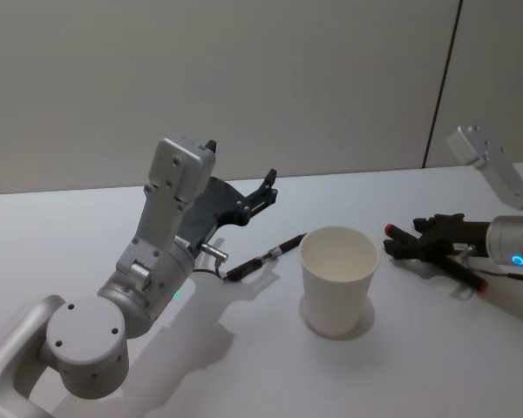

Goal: Place the pen into the pen holder.

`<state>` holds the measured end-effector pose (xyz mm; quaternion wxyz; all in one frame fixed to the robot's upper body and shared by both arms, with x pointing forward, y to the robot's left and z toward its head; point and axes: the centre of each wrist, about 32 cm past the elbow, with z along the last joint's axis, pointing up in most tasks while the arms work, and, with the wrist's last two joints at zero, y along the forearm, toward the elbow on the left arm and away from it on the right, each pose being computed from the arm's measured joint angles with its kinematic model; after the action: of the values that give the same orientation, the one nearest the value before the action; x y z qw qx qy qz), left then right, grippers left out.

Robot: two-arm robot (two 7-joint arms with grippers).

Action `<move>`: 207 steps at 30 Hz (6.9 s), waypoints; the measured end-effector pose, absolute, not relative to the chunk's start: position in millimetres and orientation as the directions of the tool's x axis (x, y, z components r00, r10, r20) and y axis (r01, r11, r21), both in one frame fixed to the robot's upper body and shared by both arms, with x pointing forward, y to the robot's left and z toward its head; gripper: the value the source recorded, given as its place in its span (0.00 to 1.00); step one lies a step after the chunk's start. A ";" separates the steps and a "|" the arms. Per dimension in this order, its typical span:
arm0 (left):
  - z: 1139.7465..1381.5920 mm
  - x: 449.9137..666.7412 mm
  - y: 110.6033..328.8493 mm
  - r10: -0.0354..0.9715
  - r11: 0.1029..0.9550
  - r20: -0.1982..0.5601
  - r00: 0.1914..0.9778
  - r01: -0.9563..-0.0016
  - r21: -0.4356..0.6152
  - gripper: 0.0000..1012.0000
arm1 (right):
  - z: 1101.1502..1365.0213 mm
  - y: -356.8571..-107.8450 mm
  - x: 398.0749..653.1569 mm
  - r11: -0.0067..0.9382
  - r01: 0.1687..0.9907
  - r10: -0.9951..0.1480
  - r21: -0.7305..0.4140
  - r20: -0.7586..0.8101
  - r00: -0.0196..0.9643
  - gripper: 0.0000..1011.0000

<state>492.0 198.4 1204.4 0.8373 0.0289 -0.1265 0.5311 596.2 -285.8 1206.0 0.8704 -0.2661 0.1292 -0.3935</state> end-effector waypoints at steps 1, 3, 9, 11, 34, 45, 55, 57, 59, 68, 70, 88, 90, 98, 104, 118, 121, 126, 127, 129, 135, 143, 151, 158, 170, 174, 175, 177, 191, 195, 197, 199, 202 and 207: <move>1204.4 492.0 198.4 0.882 0.434 0.242 0.404 -0.897 -0.086 0.99 | 1205.9 -285.8 596.2 0.549 0.616 -0.754 -0.565 -0.016 0.657 0.80; 1204.4 492.0 198.4 0.882 0.434 0.242 0.404 -0.897 -0.086 0.99 | 1205.6 -285.7 596.3 0.549 0.615 -0.753 -0.566 -0.016 0.657 0.79; 1204.4 492.0 198.4 0.882 0.434 0.242 0.404 -0.897 -0.086 0.99 | 1205.1 -285.6 596.3 0.550 0.614 -0.752 -0.567 -0.016 0.659 0.75; 1204.4 492.0 198.4 0.882 0.434 0.242 0.404 -0.897 -0.086 0.99 | 1205.1 -285.6 596.4 0.550 0.614 -0.752 -0.567 -0.016 0.659 0.74; 1204.4 492.0 198.4 0.882 0.434 0.242 0.404 -0.897 -0.086 0.99 | 1204.1 -285.5 596.3 0.549 0.612 -0.752 -0.569 -0.017 0.659 0.60; 1204.4 492.0 198.4 0.882 0.434 0.242 0.404 -0.897 -0.086 0.99 | 1203.7 -285.6 596.2 0.548 0.612 -0.752 -0.570 -0.017 0.658 0.52; 1204.4 492.0 198.4 0.882 0.434 0.242 0.404 -0.897 -0.086 0.99 | 1203.6 -285.7 596.2 0.547 0.612 -0.753 -0.571 -0.016 0.658 0.46; 1204.4 492.0 198.4 0.882 0.434 0.242 0.404 -0.897 -0.086 0.99 | 1203.6 -285.7 596.2 0.547 0.612 -0.753 -0.571 -0.016 0.658 0.44; 1204.4 492.0 198.4 0.882 0.434 0.242 0.404 -0.897 -0.086 0.99 | 1203.6 -285.7 596.2 0.547 0.612 -0.753 -0.571 -0.016 0.658 0.43; 1204.4 492.0 198.4 0.882 0.434 0.242 0.404 -0.897 -0.086 0.99 | 1203.6 -285.7 596.2 0.547 0.612 -0.753 -0.571 -0.016 0.658 0.37; 1204.4 492.0 198.4 0.882 0.434 0.242 0.404 -0.897 -0.086 0.99 | 1203.6 -285.7 596.2 0.547 0.612 -0.753 -0.571 -0.016 0.658 0.35; 1204.4 492.0 198.4 0.882 0.434 0.242 0.404 -0.897 -0.086 0.99 | 1203.6 -285.7 596.2 0.547 0.612 -0.753 -0.571 -0.016 0.658 0.24; 1204.4 492.0 198.4 0.882 0.434 0.242 0.404 -0.897 -0.086 0.99 | 1203.5 -285.7 596.1 0.547 0.612 -0.753 -0.572 -0.016 0.658 0.22; 1204.4 492.0 198.4 0.882 0.434 0.242 0.404 -0.897 -0.086 0.99 | 1203.5 -285.7 596.2 0.547 0.612 -0.753 -0.572 -0.016 0.658 0.19; 1204.4 492.0 198.4 0.882 0.434 0.242 0.404 -0.897 -0.086 0.99 | 1203.6 -285.7 596.2 0.547 0.612 -0.753 -0.572 -0.016 0.658 0.18; 1204.4 492.0 198.4 0.882 0.434 0.242 0.404 -0.897 -0.086 0.99 | 1203.6 -285.7 596.2 0.547 0.612 -0.753 -0.571 -0.016 0.658 0.18; 1204.4 492.0 198.4 0.882 0.434 0.242 0.404 -0.897 -0.086 0.99 | 1203.6 -285.7 596.2 0.547 0.612 -0.753 -0.571 -0.016 0.658 0.18; 1204.4 492.0 198.4 0.882 0.434 0.242 0.404 -0.897 -0.086 0.99 | 1202.8 -285.4 596.9 0.550 0.612 -0.752 -0.568 -0.018 0.659 0.18; 1204.4 492.0 198.4 0.882 0.434 0.242 0.404 -0.897 -0.086 0.99 | 1202.1 -284.9 597.4 0.554 0.613 -0.750 -0.564 -0.018 0.662 0.18; 1204.4 492.0 198.4 0.882 0.434 0.242 0.404 -0.897 -0.086 0.99 | 1201.3 -284.3 597.9 0.560 0.614 -0.746 -0.557 -0.017 0.665 0.18; 1204.4 492.0 198.4 0.882 0.434 0.242 0.404 -0.897 -0.086 0.99 | 1197.6 -280.2 599.5 0.596 0.619 -0.730 -0.512 -0.023 0.683 0.18; 1204.4 492.0 198.4 0.882 0.434 0.243 0.404 -0.897 -0.086 0.99 | 1206.0 -272.6 601.5 0.663 0.632 -0.698 -0.401 -0.029 0.715 0.18; 1204.4 492.0 198.4 0.882 0.434 0.242 0.404 -0.897 -0.086 0.99 | 1222.7 -269.2 601.9 0.718 0.645 -0.672 -0.262 -0.017 0.740 0.18; 1204.4 492.0 198.4 0.882 0.434 0.242 0.404 -0.897 -0.086 0.99 | 1242.6 -268.3 601.1 0.755 0.646 -0.649 -0.113 0.007 0.761 0.18; 1204.4 492.0 198.4 0.882 0.434 0.242 0.404 -0.897 -0.086 0.99 | 1278.4 -267.7 599.8 0.783 0.608 -0.618 0.132 0.061 0.784 0.18; 1204.4 492.0 198.4 0.882 0.434 0.242 0.404 -0.897 -0.086 0.99 | 1290.0 -267.3 599.8 0.783 0.586 -0.611 0.208 0.080 0.788 0.18; 1204.4 492.0 198.4 0.882 0.434 0.242 0.404 -0.897 -0.086 0.99 | 1292.7 -267.1 599.8 0.783 0.581 -0.609 0.222 0.085 0.789 0.18; 1204.4 492.0 198.4 0.882 0.434 0.242 0.404 -0.897 -0.086 0.99 | 1300.1 -266.6 600.0 0.780 0.565 -0.605 0.268 0.097 0.790 0.18; 1204.4 492.0 198.4 0.882 0.434 0.243 0.404 -0.897 -0.086 0.99 | 1308.9 -260.7 598.8 0.791 0.500 -0.571 0.353 0.134 0.810 0.18; 1204.4 492.0 198.4 0.882 0.434 0.242 0.404 -0.897 -0.086 0.99 | 1301.6 -259.4 596.2 0.808 0.490 -0.552 0.327 0.128 0.824 0.18; 1204.4 492.0 198.4 0.882 0.434 0.242 0.404 -0.897 -0.086 0.99 | 1295.0 -258.8 593.9 0.819 0.486 -0.539 0.305 0.119 0.834 0.18; 1204.4 492.0 198.4 0.882 0.434 0.242 0.404 -0.897 -0.086 0.99 | 1287.5 -258.4 591.1 0.829 0.482 -0.527 0.282 0.107 0.843 0.18; 1204.4 492.0 198.4 0.882 0.434 0.242 0.404 -0.897 -0.086 0.99 | 1277.8 -257.9 587.3 0.841 0.477 -0.511 0.255 0.088 0.855 0.18; 1204.4 492.0 198.4 0.882 0.434 0.242 0.404 -0.897 -0.086 0.99 | 1260.8 -257.0 580.0 0.858 0.467 -0.486 0.212 0.047 0.873 0.18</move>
<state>492.0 198.4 1204.4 0.8374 0.0289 -0.1265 0.5310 580.0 -257.0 1260.8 0.9627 0.0976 -0.0493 -0.2475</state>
